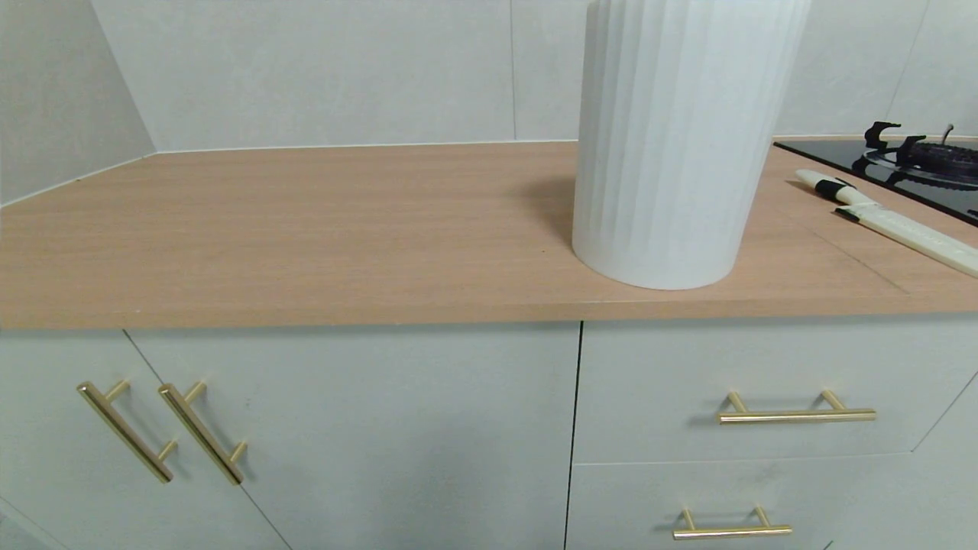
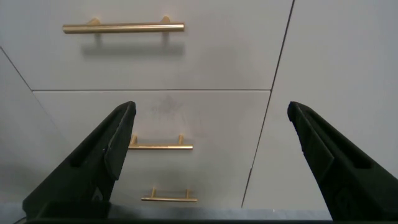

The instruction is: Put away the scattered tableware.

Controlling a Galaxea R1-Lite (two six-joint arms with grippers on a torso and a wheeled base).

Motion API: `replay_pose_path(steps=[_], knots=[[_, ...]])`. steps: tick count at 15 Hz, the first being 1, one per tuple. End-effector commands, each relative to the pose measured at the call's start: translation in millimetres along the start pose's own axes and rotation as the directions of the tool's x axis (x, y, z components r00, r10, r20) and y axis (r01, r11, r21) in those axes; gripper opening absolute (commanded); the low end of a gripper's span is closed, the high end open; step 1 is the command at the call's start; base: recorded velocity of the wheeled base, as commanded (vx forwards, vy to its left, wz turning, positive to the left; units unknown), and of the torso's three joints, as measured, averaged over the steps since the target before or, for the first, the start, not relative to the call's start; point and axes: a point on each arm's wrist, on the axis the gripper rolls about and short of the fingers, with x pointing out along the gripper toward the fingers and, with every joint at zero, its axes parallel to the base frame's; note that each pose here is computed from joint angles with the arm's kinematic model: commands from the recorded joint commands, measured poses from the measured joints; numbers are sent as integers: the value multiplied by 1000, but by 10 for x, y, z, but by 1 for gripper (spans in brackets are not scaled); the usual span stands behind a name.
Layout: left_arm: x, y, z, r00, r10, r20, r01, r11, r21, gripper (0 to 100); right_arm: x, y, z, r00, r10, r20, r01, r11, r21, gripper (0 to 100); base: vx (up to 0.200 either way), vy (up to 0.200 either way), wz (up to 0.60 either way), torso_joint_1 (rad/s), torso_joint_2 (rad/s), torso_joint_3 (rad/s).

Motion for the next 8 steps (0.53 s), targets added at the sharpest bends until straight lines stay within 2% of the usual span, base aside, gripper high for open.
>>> replay_pose_path(steps=[1, 8], knots=[[0, 0, 0, 1000, 0, 0, 0, 1000, 2, 100, 1, 0, 0, 1000, 0, -2, 0, 1000, 0, 100, 0, -200, 0, 7, 7, 7], [0, 0, 0, 1000, 0, 0, 0, 1000, 0, 100, 0, 0, 5, 1000, 0, 0, 0, 1000, 0, 100, 0, -200, 0, 2, 3, 2]])
